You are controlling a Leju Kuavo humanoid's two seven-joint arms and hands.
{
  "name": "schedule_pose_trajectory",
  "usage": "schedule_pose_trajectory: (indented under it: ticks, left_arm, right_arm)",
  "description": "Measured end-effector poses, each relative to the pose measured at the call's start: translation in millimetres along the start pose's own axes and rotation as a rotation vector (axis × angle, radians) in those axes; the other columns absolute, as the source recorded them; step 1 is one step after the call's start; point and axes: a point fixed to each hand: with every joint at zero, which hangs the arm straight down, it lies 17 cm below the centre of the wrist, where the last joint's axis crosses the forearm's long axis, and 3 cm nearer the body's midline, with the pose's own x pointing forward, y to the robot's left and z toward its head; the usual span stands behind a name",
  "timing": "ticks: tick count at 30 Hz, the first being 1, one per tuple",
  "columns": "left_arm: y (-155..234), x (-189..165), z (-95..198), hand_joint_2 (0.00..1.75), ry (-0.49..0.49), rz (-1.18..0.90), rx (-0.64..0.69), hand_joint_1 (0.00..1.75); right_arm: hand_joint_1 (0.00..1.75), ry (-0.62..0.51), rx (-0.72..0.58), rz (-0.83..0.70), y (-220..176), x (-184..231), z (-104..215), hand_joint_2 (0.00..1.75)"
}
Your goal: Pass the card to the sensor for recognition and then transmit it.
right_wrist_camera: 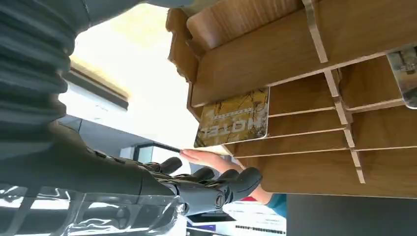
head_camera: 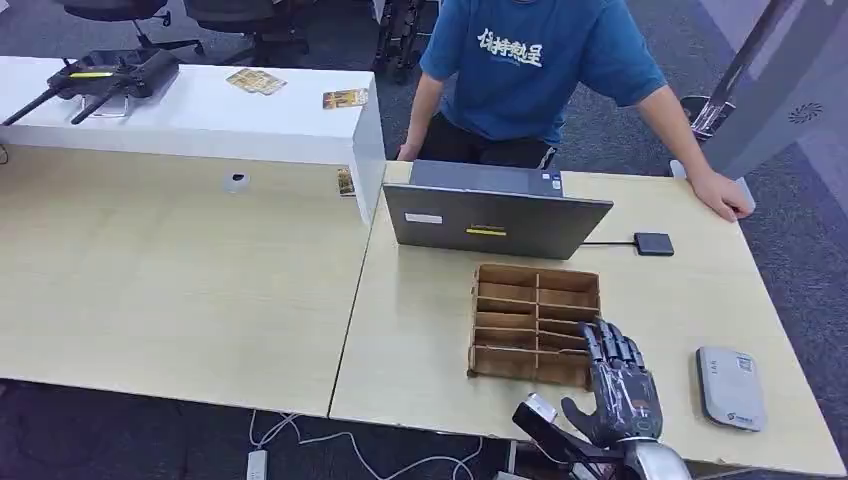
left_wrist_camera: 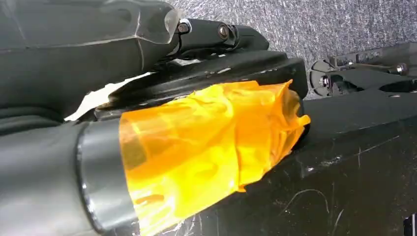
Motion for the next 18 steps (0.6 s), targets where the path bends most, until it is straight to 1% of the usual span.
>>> schedule_pose_trajectory:
  ticks: [5,12,18]
  left_arm:
    - [0.0,0.0,0.0,0.00,0.000,0.000,0.000,0.00]
    - [-0.3,0.1,0.0,0.00,-0.001,-0.003,-0.001,0.00]
    - [-0.3,0.0,0.0,0.00,0.000,-0.002,-0.001,0.00]
  right_arm:
    - [0.00,-0.003,-0.001,-0.002,0.5,0.8,0.1,1.75]
    - [0.00,-0.045,-0.081,-0.024,-18.7,16.2,-9.1,1.75]
    - [0.00,-0.047,-0.090,-0.027,-21.5,18.6,-13.8,1.75]
